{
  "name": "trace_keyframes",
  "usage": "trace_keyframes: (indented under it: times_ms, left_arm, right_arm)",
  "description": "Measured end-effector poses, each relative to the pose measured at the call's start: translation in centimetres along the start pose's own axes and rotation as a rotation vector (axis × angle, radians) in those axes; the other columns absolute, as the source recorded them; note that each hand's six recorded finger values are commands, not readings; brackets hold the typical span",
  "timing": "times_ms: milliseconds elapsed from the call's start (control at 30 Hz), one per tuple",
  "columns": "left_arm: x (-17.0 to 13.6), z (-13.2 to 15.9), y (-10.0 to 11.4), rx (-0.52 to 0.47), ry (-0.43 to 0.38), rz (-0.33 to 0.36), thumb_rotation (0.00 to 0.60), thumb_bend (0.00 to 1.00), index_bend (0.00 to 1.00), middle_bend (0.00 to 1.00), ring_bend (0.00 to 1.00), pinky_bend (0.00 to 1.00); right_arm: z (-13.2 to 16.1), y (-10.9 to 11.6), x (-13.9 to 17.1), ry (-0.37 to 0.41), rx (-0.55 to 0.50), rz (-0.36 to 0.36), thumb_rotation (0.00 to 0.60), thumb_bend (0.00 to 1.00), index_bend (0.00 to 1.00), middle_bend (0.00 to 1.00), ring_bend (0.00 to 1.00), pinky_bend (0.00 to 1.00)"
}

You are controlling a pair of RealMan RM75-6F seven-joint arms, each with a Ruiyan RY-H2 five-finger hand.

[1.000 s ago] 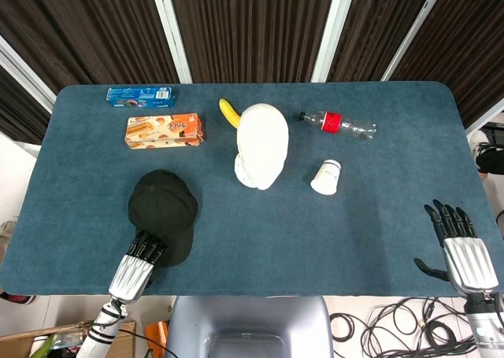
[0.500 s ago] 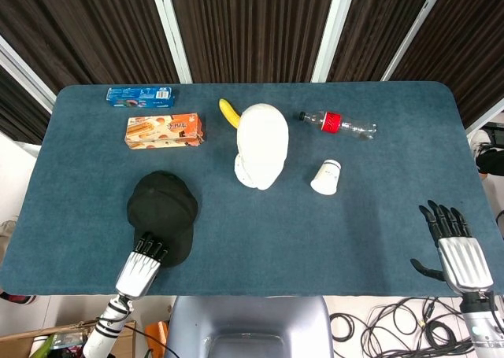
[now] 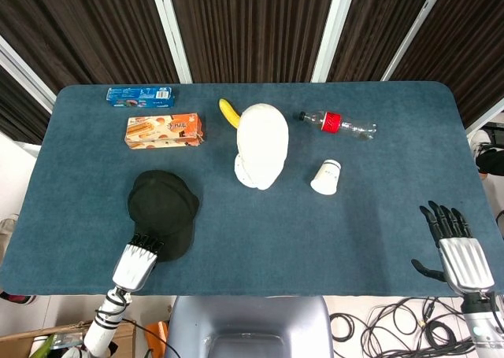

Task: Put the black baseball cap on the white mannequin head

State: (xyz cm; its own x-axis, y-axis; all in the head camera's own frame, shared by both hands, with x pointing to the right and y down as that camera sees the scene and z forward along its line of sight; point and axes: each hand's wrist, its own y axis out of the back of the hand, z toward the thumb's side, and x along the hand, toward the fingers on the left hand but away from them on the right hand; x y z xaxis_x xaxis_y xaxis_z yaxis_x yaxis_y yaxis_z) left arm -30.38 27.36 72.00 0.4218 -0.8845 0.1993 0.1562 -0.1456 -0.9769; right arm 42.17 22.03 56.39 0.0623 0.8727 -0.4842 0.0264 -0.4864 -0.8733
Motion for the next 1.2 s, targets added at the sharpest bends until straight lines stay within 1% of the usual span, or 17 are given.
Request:
trace_keyframes:
  times_ms: [100, 300, 400, 533, 800, 933, 1033, 1200]
  left_arm:
    - [0.4, -0.2, 0.8, -0.017, 0.010, 0.050, 0.600, 0.38, 0.67, 0.69, 0.60, 0.64]
    - [1.2, -1.0, 3.0, -0.048, 0.017, 0.172, 0.600, 0.38, 0.68, 0.71, 0.61, 0.67]
    - [1.8, -1.9, 4.2, -0.059, 0.040, 0.237, 0.600, 0.38, 0.68, 0.71, 0.61, 0.67]
    - [2.6, -3.4, 5.6, -0.041, 0.063, 0.312, 0.600, 0.41, 0.69, 0.72, 0.62, 0.68]
    - [4.2, -5.7, 8.3, 0.008, 0.070, 0.435, 0.600, 0.43, 0.69, 0.73, 0.62, 0.68]
    - [6.1, -6.6, 9.9, 0.047, 0.038, 0.498, 0.600, 0.45, 0.69, 0.73, 0.63, 0.69]
    - [7.8, -6.9, 10.8, 0.070, 0.015, 0.528, 0.600, 0.45, 0.69, 0.73, 0.63, 0.69]
    - [11.6, -6.7, 12.6, 0.090, -0.028, 0.582, 0.600, 0.45, 0.69, 0.73, 0.63, 0.69]
  right_arm:
    - [0.0, 0.0, 0.0, -0.001, 0.002, 0.001, 0.600, 0.09, 0.00, 0.00, 0.00, 0.00]
    - [0.1, -0.2, 0.0, 0.001, 0.005, 0.006, 0.600, 0.09, 0.00, 0.00, 0.00, 0.00]
    - [0.0, -0.1, 0.1, -0.001, 0.005, 0.005, 0.600, 0.09, 0.00, 0.00, 0.00, 0.00]
    - [-0.1, -0.1, 0.1, -0.003, 0.005, 0.005, 0.600, 0.09, 0.00, 0.00, 0.00, 0.00]
    - [-0.1, -0.2, 0.1, -0.002, 0.004, 0.007, 0.600, 0.09, 0.00, 0.00, 0.00, 0.00]
    - [-0.2, -0.1, 0.1, -0.008, 0.002, 0.006, 0.600, 0.09, 0.00, 0.00, 0.00, 0.00]
    - [-0.3, 0.0, 0.0, -0.013, -0.002, 0.001, 0.600, 0.09, 0.00, 0.00, 0.00, 0.00]
    - [-0.6, 0.2, 0.0, -0.025, -0.011, -0.004, 0.600, 0.09, 0.00, 0.00, 0.00, 0.00]
